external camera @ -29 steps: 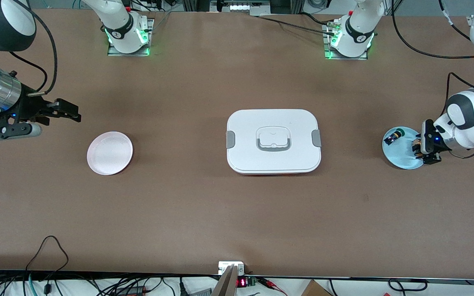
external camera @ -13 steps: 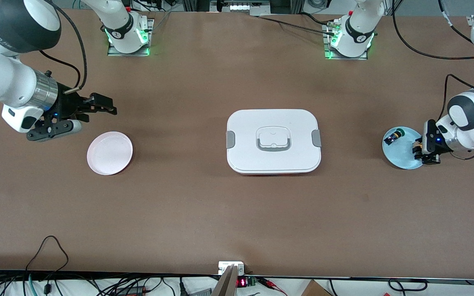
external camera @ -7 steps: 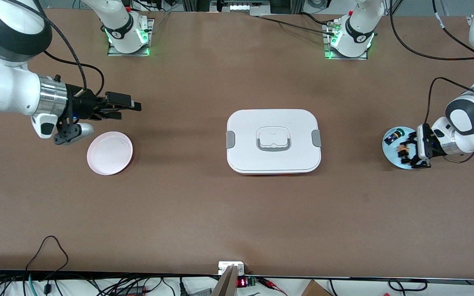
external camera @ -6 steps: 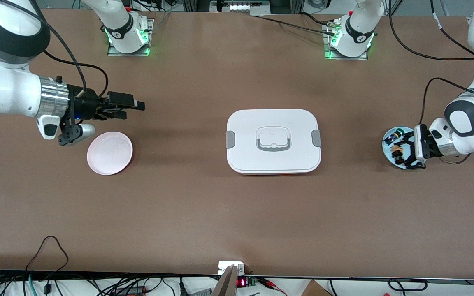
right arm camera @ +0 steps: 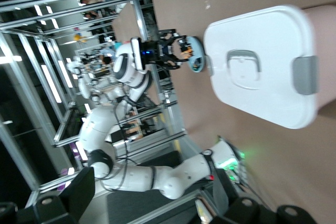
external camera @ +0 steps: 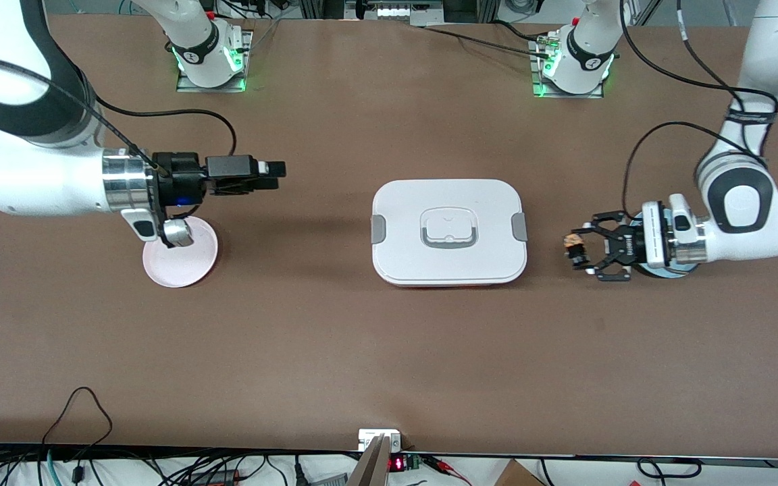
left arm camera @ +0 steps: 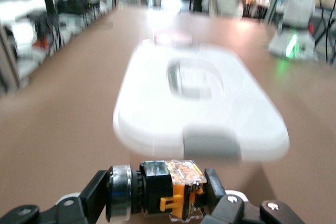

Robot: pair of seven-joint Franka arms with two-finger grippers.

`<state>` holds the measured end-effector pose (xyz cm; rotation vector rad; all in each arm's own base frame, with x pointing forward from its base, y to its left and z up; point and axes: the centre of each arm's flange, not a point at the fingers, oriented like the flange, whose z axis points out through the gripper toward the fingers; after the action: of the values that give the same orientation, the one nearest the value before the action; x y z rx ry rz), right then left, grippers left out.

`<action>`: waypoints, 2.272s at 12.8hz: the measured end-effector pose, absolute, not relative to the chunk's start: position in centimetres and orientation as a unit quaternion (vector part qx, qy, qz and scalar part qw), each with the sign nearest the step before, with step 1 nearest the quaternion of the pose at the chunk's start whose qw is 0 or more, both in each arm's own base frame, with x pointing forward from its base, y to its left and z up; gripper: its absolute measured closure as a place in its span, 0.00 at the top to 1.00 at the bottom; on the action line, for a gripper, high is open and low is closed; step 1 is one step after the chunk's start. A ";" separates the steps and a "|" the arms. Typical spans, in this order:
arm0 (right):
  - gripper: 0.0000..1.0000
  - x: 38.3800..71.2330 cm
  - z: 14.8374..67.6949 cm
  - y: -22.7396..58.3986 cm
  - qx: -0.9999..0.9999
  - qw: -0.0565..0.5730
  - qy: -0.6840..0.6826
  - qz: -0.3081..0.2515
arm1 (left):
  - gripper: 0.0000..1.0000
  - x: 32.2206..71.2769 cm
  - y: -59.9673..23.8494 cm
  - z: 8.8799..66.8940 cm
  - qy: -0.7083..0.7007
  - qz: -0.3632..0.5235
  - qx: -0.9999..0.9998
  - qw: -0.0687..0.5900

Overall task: Transfer orange switch to right arm and place
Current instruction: 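Carry the orange switch over the box toward the right gripper, then grasp the orange switch with the right gripper and open the left gripper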

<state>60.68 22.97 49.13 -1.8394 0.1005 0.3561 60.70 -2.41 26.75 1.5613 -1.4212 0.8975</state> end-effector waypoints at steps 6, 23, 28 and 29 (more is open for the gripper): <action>1.00 60.4 48.2 29.8 -0.728 0.667 0.074 0.138 | 0.78 59.6 -22.7 34.6 -0.395 0.405 0.586 0.580; 1.00 59.9 44.9 30.7 -0.724 0.662 0.088 0.174 | 0.78 55.2 -37.7 43.3 -0.288 0.399 0.629 0.602; 1.00 59.5 44.2 31.7 -0.724 0.659 0.086 0.184 | 0.78 54.6 -38.9 43.4 -0.288 0.394 0.636 0.598; 1.00 59.3 44.2 32.1 -0.724 0.659 0.084 0.186 | 0.78 54.6 -38.9 43.4 -0.288 0.394 0.636 0.598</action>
<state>59.31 32.10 44.23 -1.6400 0.1893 0.4214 54.60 -38.93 43.35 1.4757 -0.6691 0.9141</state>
